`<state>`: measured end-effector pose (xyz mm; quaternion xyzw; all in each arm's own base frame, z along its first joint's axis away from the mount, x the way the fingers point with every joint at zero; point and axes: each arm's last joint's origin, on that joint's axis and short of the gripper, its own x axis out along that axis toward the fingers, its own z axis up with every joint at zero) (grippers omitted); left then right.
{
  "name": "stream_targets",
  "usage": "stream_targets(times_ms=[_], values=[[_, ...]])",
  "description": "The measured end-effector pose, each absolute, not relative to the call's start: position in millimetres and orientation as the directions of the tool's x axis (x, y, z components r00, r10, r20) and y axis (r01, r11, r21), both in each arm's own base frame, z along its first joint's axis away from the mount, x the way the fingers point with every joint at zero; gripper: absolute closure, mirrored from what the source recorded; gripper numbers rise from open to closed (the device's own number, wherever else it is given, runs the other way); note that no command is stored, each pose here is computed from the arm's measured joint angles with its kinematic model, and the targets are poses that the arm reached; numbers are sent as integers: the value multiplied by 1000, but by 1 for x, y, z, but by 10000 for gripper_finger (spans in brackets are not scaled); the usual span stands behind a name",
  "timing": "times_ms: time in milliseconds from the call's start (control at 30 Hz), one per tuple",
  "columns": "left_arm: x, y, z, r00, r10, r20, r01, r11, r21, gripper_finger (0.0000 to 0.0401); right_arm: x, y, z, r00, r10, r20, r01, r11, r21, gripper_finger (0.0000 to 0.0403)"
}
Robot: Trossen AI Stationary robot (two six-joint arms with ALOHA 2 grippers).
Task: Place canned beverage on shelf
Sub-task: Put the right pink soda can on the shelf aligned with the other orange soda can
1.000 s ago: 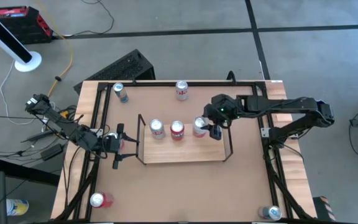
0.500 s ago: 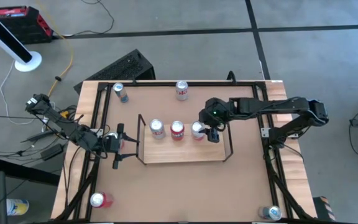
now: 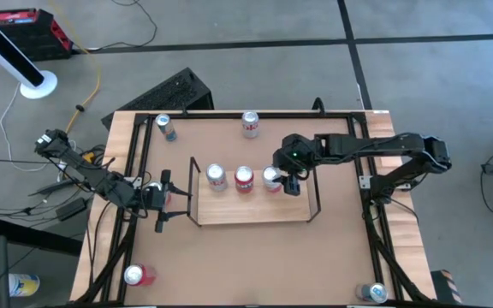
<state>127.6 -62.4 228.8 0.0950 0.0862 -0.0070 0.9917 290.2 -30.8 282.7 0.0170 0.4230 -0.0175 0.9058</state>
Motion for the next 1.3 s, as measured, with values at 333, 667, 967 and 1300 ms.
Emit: stream_targets(times_ms=[333, 667, 967, 1300], values=[[128, -62, 229, 985, 2, -172, 30, 982, 187, 173, 286, -31, 282, 616, -17, -788, 113, 991, 67, 127], [128, -62, 229, 985, 3, -172, 30, 982, 187, 173, 286, -30, 288, 607, -17, -795, 119, 990, 70, 100], [128, -62, 229, 985, 2, -172, 30, 982, 187, 173, 284, -31, 310, 601, -21, -799, 211, 968, 134, 81], [128, -62, 229, 985, 3, -172, 30, 982, 187, 173, 287, -17, 320, 595, -203, -778, 466, 875, 129, 80]])
